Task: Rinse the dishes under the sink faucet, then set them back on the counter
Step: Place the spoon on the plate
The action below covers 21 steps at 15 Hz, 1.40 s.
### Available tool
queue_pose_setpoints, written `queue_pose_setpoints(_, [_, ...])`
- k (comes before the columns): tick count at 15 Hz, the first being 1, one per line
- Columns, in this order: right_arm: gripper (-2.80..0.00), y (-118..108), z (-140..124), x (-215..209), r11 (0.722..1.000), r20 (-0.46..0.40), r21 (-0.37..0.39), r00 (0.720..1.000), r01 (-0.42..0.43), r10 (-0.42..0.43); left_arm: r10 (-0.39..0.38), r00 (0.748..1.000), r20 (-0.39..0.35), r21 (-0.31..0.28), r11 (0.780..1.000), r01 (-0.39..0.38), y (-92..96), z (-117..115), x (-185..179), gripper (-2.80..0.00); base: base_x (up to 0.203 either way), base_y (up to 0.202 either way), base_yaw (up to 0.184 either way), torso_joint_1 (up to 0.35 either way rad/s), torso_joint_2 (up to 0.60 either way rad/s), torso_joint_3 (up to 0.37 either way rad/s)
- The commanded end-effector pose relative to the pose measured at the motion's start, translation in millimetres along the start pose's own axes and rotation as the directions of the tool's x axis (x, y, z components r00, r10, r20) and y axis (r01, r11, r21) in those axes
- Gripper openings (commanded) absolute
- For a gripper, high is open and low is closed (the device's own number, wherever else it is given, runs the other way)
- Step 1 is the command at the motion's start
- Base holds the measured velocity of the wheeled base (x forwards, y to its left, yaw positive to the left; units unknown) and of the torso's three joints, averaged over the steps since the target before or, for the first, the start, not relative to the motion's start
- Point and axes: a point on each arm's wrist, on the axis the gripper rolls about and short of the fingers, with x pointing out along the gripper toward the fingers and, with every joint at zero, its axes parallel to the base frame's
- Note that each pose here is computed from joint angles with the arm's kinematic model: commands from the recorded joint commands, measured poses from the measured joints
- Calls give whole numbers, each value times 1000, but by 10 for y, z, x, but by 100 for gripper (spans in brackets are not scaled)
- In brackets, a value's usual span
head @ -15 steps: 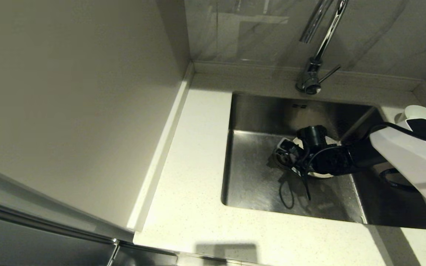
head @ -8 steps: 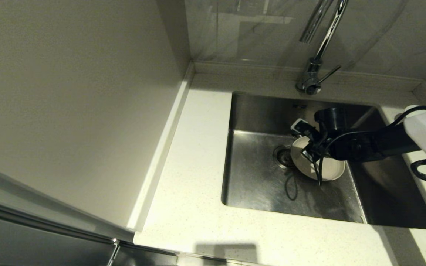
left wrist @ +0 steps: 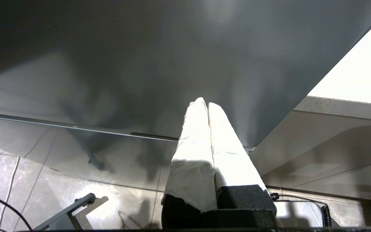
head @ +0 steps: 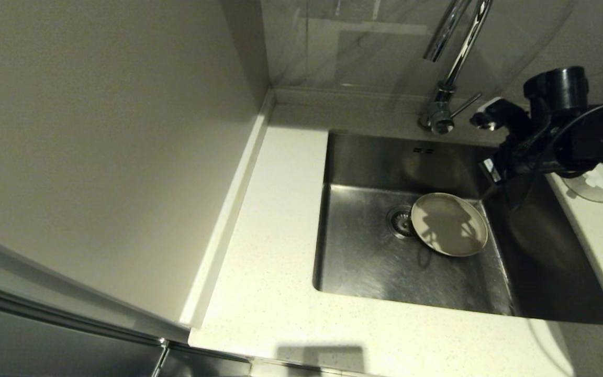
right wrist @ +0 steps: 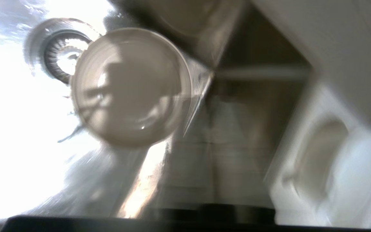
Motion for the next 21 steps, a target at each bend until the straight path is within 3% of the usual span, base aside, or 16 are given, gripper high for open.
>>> queue_pose_setpoints(1, [-280,-223,90,-521,997,-4,70,1000,-18,18,1,1000,3,-1,1000,-1,0,-1,-2,-280,0,0,0,0,0,0])
queue_pose_setpoints(4, [-280,-367,84,-827,985,-101,165,993,-48,65,1,1000,3,-1,1000,-1,0,-1,-2,-280,0,0,0,0,0,0])
queue_pose_setpoints(6, [-280,-424,37,-1054,971,-204,211,967,-108,152,1,1000,3,-1,1000,-1,0,-1,-2,-280,0,0,0,0,0,0])
queue_pose_setpoints(8, [-280,-452,-14,-1211,958,-237,248,950,-142,202,1,1000,3,-1,1000,-1,0,-1,-2,-280,0,0,0,0,0,0])
queue_pose_setpoints(11, [-280,-515,-129,-1372,965,-304,216,928,-151,214,1,1000,3,-1,1000,-1,0,-1,-2,-280,0,0,0,0,0,0])
queue_pose_setpoints(14, [-280,-546,-142,-1386,970,-315,213,932,-114,179,1,1000,3,-1,1000,-1,0,-1,-2,-280,0,0,0,0,0,0])
queue_pose_setpoints(16, [-280,-548,-122,-1327,961,-307,264,938,-79,161,1,1000,3,-1,1000,-1,0,-1,-2,-280,0,0,0,0,0,0])
queue_pose_setpoints(18, [-280,-536,-47,-1172,914,-258,405,955,-27,143,1,1000,3,-1,1000,-1,0,-1,-2,-280,0,0,0,0,0,0])
queue_pose_setpoints(21, [-280,-514,26,-813,798,-216,601,970,44,109,1,1000,3,-1,1000,-1,0,-1,-2,-280,0,0,0,0,0,0])
